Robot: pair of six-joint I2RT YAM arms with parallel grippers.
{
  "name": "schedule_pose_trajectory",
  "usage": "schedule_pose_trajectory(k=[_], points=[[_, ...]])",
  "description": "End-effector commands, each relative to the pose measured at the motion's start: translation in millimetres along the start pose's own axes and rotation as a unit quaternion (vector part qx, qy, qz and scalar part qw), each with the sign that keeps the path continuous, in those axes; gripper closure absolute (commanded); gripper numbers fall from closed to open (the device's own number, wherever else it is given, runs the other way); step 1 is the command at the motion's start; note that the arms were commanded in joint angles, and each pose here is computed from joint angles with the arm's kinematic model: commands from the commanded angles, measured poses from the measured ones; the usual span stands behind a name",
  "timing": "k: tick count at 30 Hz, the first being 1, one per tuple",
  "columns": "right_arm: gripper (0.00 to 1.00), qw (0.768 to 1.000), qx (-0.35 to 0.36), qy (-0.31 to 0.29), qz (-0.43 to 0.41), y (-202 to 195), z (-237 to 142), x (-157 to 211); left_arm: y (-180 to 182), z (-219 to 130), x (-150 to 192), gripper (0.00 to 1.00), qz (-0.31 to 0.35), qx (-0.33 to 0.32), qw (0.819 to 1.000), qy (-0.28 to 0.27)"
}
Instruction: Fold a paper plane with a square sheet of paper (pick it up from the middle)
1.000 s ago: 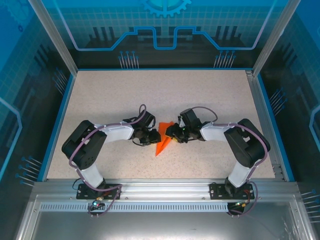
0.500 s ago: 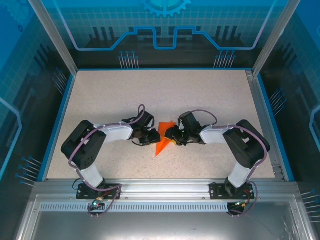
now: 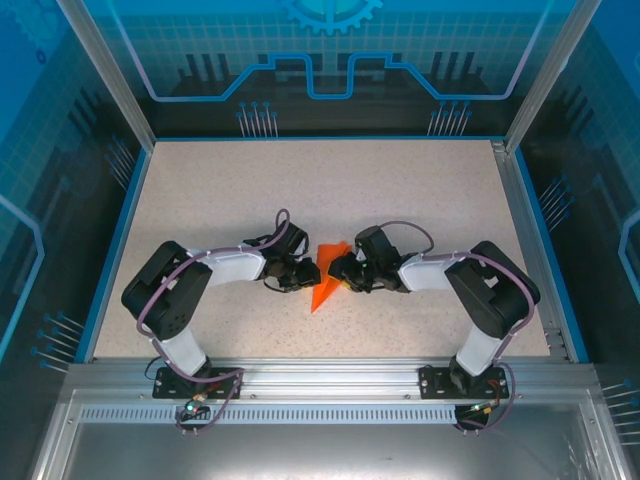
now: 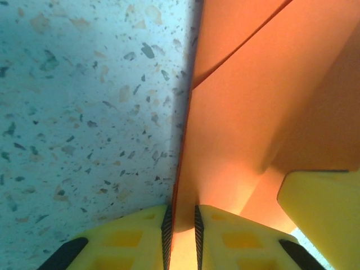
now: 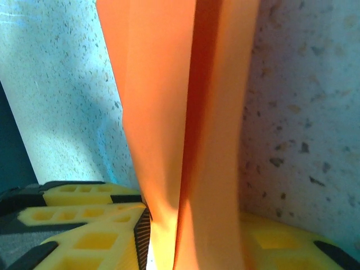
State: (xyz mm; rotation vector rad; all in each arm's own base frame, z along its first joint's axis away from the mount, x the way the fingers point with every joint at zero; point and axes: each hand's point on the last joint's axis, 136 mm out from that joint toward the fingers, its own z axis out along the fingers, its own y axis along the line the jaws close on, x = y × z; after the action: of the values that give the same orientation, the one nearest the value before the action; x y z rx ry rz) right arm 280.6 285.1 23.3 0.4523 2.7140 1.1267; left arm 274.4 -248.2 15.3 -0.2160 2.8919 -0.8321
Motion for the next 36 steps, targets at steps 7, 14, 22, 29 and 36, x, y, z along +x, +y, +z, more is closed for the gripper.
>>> schedule_pose_trajectory(k=[7,14,22,29,36], points=[[0.7,0.999,-0.024,-0.025,-0.04,17,8,-25,6,-6,1,0.79,-0.011,0.0,1.0,-0.009],[0.75,0.998,-0.028,-0.021,-0.059,25,10,-29,4,-11,0,0.79,-0.011,0.004,1.0,-0.018],[0.83,0.997,-0.013,0.004,-0.082,24,17,-26,4,-14,-1,0.79,-0.015,0.011,1.0,-0.026],[0.94,0.987,0.007,-0.005,-0.162,46,-4,-35,7,-31,-5,0.77,-0.015,0.007,0.998,-0.061],[0.95,0.952,0.128,-0.04,-0.276,48,-56,-55,22,-69,-16,0.73,-0.018,-0.03,0.989,-0.146]])
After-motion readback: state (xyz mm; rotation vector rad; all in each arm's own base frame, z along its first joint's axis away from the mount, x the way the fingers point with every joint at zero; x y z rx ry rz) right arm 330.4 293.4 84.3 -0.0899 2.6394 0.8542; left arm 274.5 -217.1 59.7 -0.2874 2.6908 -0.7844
